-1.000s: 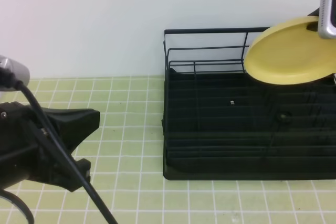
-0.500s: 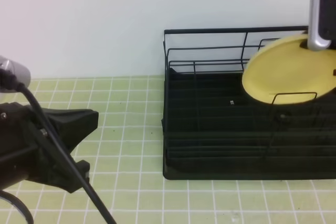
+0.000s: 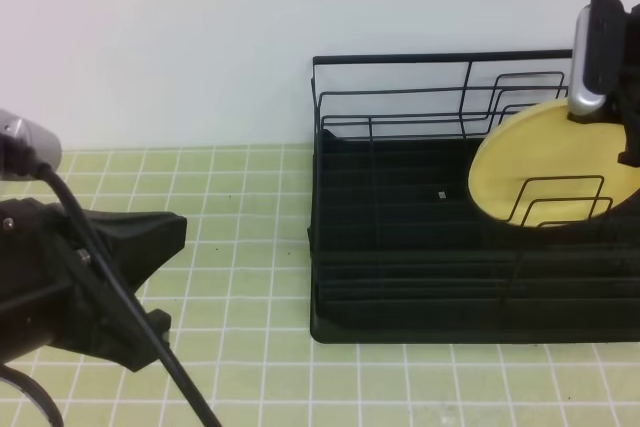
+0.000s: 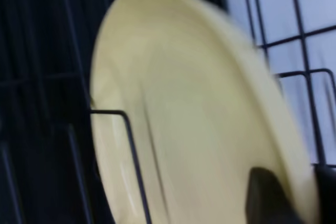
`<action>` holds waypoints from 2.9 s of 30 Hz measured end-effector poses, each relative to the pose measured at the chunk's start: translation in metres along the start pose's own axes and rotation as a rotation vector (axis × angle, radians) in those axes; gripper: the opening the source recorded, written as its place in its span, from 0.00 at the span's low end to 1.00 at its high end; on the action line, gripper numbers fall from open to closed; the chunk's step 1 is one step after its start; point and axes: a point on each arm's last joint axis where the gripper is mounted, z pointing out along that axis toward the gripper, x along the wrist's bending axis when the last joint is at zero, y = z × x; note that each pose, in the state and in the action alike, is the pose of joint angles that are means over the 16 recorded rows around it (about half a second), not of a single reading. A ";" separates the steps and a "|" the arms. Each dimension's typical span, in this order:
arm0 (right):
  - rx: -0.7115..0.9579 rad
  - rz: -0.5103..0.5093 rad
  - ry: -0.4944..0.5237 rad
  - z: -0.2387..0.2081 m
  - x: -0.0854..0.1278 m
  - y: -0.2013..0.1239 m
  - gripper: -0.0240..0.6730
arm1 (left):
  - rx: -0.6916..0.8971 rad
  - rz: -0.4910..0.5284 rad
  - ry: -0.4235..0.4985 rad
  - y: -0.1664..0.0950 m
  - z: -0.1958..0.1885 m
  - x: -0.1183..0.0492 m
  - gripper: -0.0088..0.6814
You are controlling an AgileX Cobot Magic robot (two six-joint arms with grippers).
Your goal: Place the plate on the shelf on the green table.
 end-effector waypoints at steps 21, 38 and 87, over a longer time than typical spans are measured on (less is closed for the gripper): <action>-0.128 0.261 -0.061 -0.053 -0.008 0.024 0.71 | 0.037 -0.009 -0.004 -0.003 0.000 0.000 0.01; -0.482 0.533 0.116 -0.178 0.032 0.075 0.09 | 0.054 -0.079 -0.032 -0.005 0.002 -0.003 0.01; -0.500 0.900 -0.378 -0.186 0.261 -0.034 0.04 | 0.069 -0.078 -0.023 -0.005 0.011 -0.001 0.01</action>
